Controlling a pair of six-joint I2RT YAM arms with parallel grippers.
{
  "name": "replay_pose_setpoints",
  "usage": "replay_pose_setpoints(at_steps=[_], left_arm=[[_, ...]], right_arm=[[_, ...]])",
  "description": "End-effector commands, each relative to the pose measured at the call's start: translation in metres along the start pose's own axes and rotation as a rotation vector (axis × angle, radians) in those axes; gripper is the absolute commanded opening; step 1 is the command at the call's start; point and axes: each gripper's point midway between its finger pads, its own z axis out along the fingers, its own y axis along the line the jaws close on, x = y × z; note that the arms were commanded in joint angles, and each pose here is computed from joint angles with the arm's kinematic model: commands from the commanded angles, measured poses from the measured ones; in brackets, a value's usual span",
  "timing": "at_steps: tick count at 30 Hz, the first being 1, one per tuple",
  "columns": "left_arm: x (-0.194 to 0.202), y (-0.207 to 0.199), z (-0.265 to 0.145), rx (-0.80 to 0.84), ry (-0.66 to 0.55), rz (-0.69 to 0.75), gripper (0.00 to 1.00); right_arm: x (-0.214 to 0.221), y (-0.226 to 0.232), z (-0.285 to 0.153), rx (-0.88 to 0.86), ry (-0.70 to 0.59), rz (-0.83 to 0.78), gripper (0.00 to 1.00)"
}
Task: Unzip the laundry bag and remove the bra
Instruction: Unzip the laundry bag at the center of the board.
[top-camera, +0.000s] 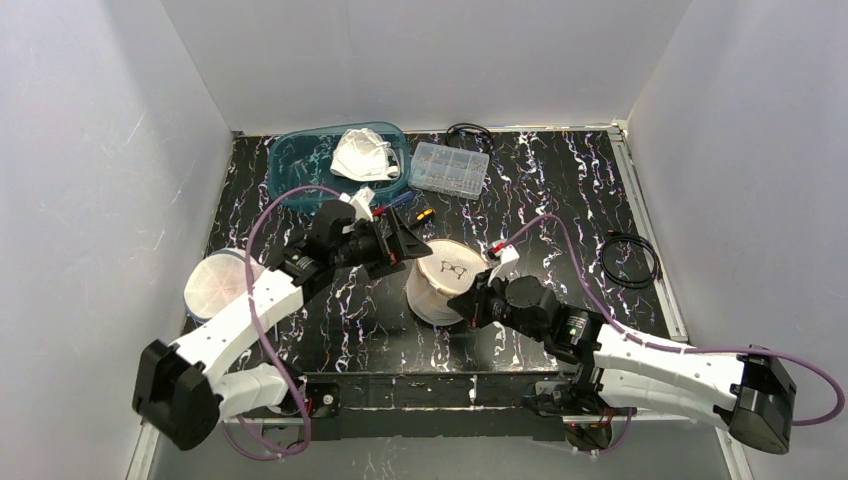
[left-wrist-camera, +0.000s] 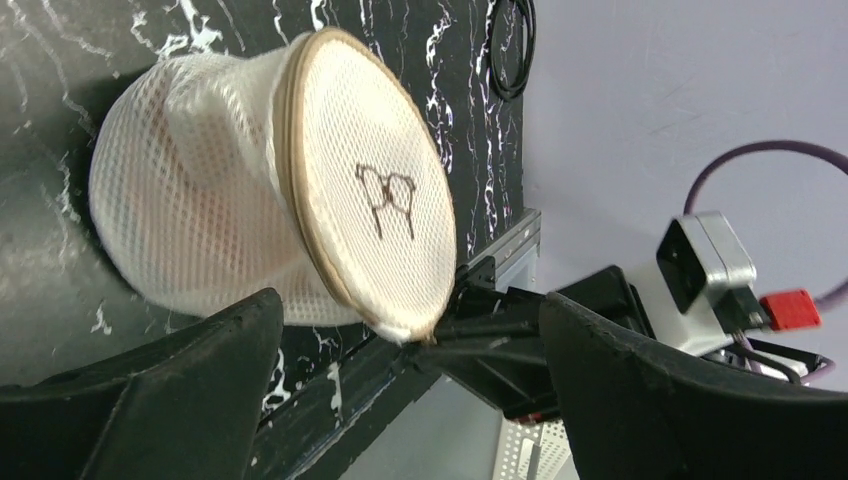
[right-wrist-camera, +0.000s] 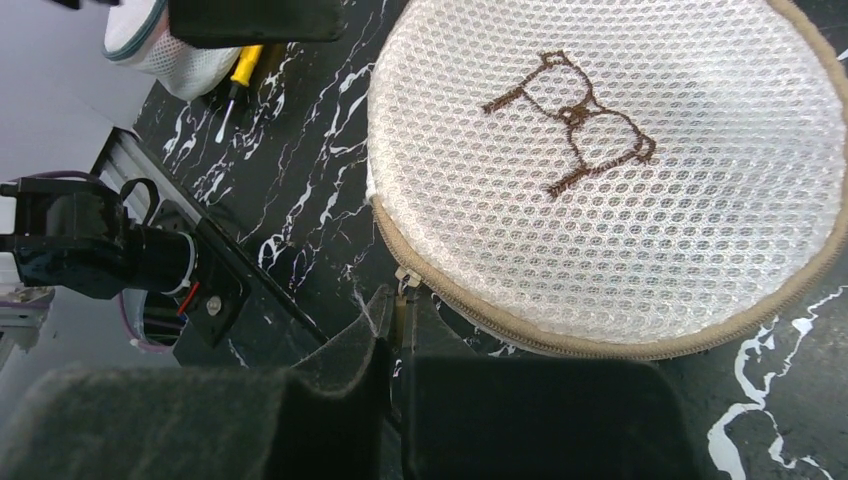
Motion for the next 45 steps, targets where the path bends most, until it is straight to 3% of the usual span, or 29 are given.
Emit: replay_pose_setpoints(at_steps=[1,8,19,30,34,45], left_arm=[[0.021,0.028,-0.027,-0.110,-0.010,-0.043,0.97],[0.045,0.037,-0.037,-0.113,-0.047,-0.184,0.82],[0.046,0.017,-0.008,-0.089,-0.029,-0.240,0.66],[0.053,0.028,0.014,-0.160,-0.001,-0.243,0.53],[0.049,0.033,0.017,-0.207,-0.011,-0.244,0.43],[0.045,0.039,0.020,-0.264,-0.021,-0.234,0.00]], right_arm=[[-0.013,0.018,0.008,-0.059,-0.065,0.053,0.01],[-0.007,0.021,0.018,-0.059,-0.073,0.101,0.01],[0.002,0.026,0.024,-0.084,-0.072,0.141,0.01],[0.000,0.039,0.024,-0.126,-0.075,0.133,0.01],[0.002,0.038,0.023,-0.118,-0.066,0.120,0.01],[0.003,0.035,0.015,-0.099,-0.043,0.093,0.01]])
